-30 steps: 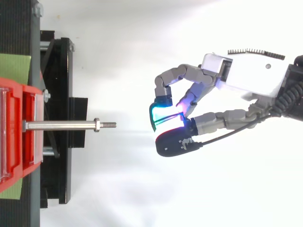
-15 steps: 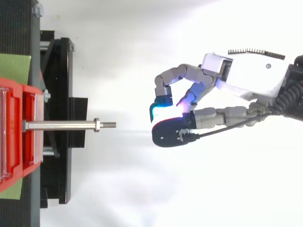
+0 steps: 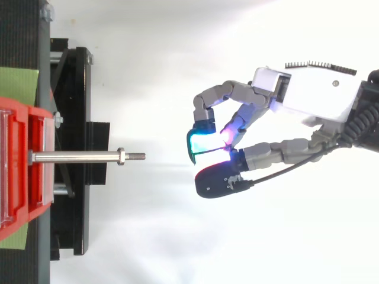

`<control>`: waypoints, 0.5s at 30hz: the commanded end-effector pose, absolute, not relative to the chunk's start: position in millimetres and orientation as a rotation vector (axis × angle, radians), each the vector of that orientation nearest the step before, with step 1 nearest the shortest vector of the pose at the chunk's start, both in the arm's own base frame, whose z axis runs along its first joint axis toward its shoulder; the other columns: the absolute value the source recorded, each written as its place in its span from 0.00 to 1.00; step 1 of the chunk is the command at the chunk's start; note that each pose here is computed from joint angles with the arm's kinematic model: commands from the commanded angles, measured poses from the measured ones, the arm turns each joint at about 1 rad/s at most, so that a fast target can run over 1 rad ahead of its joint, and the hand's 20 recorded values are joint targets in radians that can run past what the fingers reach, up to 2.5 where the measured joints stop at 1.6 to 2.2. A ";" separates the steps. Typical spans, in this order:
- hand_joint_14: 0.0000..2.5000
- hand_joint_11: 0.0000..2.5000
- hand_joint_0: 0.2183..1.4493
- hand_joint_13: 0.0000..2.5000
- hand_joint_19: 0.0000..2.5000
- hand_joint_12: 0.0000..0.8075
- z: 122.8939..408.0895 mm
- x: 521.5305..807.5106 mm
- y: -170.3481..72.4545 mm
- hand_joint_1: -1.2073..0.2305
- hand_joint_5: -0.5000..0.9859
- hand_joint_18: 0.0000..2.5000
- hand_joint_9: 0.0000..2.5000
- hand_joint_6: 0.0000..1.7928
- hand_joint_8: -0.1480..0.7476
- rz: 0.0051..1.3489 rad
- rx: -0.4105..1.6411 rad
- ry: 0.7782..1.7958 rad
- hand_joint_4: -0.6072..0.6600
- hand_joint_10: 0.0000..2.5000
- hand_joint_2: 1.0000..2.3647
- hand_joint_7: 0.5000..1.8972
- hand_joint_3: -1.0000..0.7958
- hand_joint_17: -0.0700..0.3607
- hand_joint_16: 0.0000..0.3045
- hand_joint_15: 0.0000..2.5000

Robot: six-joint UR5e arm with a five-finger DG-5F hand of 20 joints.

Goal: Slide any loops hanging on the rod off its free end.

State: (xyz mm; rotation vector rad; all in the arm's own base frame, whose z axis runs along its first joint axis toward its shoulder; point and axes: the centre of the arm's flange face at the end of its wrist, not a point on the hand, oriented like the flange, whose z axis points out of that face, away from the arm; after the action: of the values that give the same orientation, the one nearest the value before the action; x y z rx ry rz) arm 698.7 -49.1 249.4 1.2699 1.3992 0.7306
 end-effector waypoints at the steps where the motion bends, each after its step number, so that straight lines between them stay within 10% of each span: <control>1: 0.01 0.43 0.43 0.42 0.17 0.42 249.4 698.7 -48.9 0.28 0.19 0.34 0.41 0.49 0.52 0.731 1.270 1.399 0.62 0.00 0.01 0.60 0.33 0.39 0.14 0.26; 15: 0.01 0.43 0.31 0.42 0.19 0.40 249.4 698.8 -47.2 0.48 0.24 0.33 0.47 0.46 0.52 0.729 1.270 1.399 0.64 0.01 0.00 0.67 0.31 0.39 0.14 0.25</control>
State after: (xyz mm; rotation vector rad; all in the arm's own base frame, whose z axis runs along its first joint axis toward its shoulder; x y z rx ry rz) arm 698.8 -47.4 249.4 1.2701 1.3984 0.7301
